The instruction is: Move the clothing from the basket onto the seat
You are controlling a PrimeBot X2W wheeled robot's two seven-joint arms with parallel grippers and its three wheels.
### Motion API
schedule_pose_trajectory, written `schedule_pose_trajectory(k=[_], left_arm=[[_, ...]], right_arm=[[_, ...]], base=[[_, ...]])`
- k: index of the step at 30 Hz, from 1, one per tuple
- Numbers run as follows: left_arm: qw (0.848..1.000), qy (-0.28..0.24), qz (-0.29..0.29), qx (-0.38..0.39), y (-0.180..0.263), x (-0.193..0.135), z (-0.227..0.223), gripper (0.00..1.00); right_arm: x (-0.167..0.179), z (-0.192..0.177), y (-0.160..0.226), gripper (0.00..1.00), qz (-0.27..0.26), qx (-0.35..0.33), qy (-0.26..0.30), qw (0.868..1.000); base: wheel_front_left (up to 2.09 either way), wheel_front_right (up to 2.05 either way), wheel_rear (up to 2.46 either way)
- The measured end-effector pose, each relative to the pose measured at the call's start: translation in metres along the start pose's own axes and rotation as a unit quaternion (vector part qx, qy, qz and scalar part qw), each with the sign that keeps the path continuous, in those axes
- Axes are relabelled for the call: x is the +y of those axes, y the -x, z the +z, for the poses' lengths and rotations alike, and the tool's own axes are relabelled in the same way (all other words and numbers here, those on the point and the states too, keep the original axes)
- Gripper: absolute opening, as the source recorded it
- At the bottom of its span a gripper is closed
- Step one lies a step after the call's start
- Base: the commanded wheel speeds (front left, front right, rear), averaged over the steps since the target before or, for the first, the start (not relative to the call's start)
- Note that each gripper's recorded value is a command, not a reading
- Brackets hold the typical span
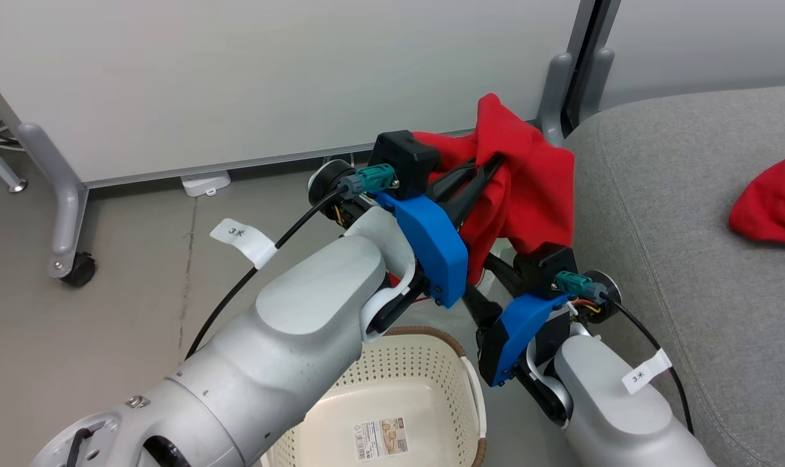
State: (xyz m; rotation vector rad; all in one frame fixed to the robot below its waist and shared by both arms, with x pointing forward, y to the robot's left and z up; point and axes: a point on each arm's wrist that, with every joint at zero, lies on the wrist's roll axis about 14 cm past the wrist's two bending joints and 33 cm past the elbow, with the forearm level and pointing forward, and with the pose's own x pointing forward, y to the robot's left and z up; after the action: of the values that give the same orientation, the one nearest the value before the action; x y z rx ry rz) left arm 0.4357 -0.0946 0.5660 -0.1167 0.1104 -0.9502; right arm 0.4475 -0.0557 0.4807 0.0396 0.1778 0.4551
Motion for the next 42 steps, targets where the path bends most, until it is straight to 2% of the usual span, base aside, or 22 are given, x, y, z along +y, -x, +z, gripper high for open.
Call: schedule_pose_trajectory(k=[29,30,31,42], left_arm=[[1.0,-0.008,-0.005,-0.005,-0.001,-0.0078,0.0041,0.0],[1.0,-0.009,-0.005,-0.006,-0.001,-0.0082,0.0049,0.76],[1.0,-0.01,-0.006,-0.007,-0.0011,-0.0085,0.0055,1.0],[1.0,-0.011,-0.002,-0.011,-0.0006,-0.0076,0.007,1.0]], right_arm=[[-0.0064,-0.0031,0.0057,0.0,-0.008,-0.001,0.003,1.0],[-0.0068,-0.0031,0.0059,0.0,-0.009,-0.001,0.003,1.0],[-0.007,-0.0024,0.006,0.0,-0.009,-0.002,0.003,1.0],[-0.0083,-0.0027,0.0079,0.0,-0.011,-0.003,0.004,1.0]], base=[[0.0,0.0,0.0],[0.0,0.0,0.0],[0.0,0.0,0.0],[0.0,0.0,0.0]])
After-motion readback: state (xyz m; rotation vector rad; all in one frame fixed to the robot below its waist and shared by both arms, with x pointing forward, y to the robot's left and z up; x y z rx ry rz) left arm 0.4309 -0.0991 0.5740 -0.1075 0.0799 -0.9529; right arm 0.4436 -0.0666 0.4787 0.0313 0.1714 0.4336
